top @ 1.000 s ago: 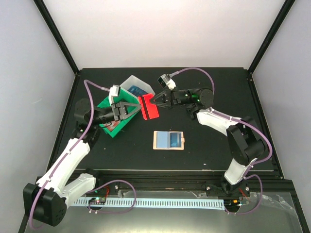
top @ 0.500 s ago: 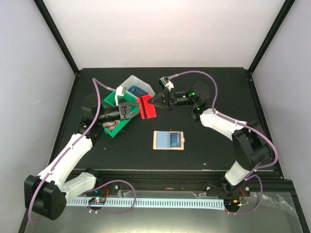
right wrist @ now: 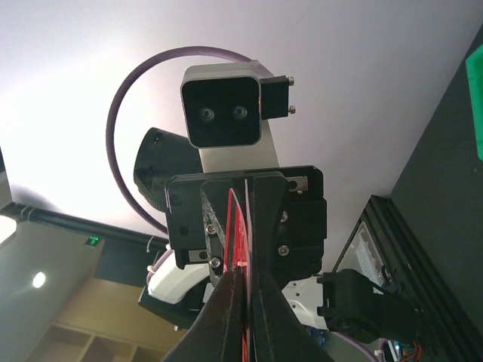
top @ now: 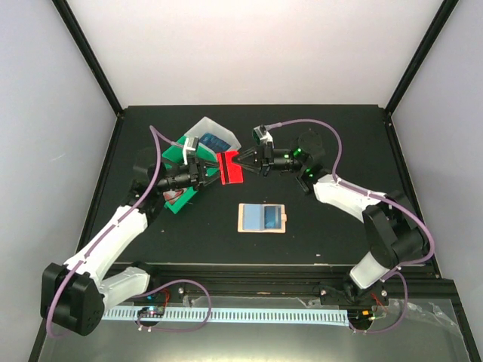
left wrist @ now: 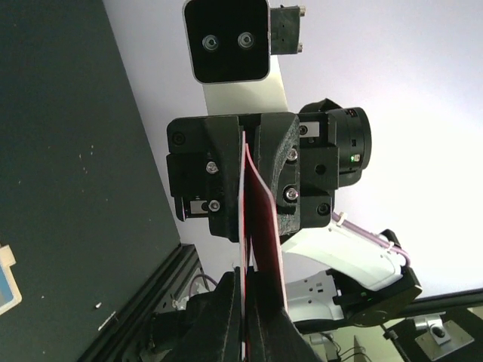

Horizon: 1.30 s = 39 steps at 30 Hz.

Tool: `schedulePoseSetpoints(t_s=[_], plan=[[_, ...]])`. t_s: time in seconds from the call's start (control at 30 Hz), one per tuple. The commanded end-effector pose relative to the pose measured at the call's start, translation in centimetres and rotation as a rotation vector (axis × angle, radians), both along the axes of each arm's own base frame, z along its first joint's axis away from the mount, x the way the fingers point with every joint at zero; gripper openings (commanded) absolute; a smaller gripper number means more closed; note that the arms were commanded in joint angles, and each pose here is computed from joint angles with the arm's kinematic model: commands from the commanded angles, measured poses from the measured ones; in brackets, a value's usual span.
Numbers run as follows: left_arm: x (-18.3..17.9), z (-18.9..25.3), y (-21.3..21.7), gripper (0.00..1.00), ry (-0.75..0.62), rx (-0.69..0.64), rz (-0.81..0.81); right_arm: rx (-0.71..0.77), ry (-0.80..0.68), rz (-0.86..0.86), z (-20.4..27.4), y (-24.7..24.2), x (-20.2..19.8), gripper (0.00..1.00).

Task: Put the credit cards into the card holder
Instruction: Pick up the credit card from the storage box.

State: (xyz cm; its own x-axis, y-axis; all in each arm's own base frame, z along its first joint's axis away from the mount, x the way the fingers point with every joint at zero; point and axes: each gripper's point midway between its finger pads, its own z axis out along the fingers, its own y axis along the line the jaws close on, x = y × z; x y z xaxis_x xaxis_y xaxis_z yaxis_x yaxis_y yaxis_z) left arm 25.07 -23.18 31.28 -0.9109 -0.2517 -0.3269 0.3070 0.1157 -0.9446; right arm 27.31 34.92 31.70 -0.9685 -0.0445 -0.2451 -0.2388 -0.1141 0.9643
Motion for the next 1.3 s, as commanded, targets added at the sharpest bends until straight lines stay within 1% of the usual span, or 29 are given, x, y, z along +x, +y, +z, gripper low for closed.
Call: schedulePoseSetpoints(t_s=[0.0, 0.13, 0.23, 0.37, 0.6, 0.77, 0.97, 1.13, 1.2, 1.27], plan=[[0.2, 0.3, -0.2, 0.01, 0.053, -0.032, -0.006, 0.015, 0.069, -0.111, -1.2, -1.3, 2.4, 0.06], [0.6, -0.6, -0.2, 0.01, 0.093, -0.034, -0.001, 0.037, 0.092, -0.104, -1.8, -1.5, 2.5, 0.07], [0.8, -1.0, -0.1, 0.01, 0.106, -0.034, 0.007, 0.028, 0.087, -0.107, -1.9, -1.6, 2.4, 0.07], [1.1, -1.2, 0.2, 0.02, 0.109, -0.030, 0.023, -0.001, 0.082, -0.122, -2.5, -1.8, 2.5, 0.11], [1.3, -1.6, 0.4, 0.02, 0.122, -0.021, 0.035, -0.004, 0.085, -0.136, -2.6, -2.1, 2.8, 0.10], [1.7, -2.1, 0.8, 0.02, 0.121, -0.003, 0.060, -0.012, 0.091, -0.153, -3.0, -2.4, 3.1, 0.06], [1.5, -4.4, 2.4, 0.02, 0.147, 0.087, 0.116, -0.061, 0.072, -0.206, -4.4, -3.9, 3.6, 0.05], [0.8, -6.4, 3.5, 0.02, 0.124, 0.184, 0.145, -0.124, 0.059, -0.257, -6.4, -5.8, 3.8, 0.01], [0.5, -7.1, 3.5, 0.02, 0.092, 0.217, 0.129, -0.177, 0.042, -0.274, -8.0, -6.5, 3.5, 0.01], [0.2, -7.9, 3.2, 0.02, 0.068, 0.253, 0.105, -0.271, 0.028, -0.302, -10.7, -7.4, 3.2, 0.01]])
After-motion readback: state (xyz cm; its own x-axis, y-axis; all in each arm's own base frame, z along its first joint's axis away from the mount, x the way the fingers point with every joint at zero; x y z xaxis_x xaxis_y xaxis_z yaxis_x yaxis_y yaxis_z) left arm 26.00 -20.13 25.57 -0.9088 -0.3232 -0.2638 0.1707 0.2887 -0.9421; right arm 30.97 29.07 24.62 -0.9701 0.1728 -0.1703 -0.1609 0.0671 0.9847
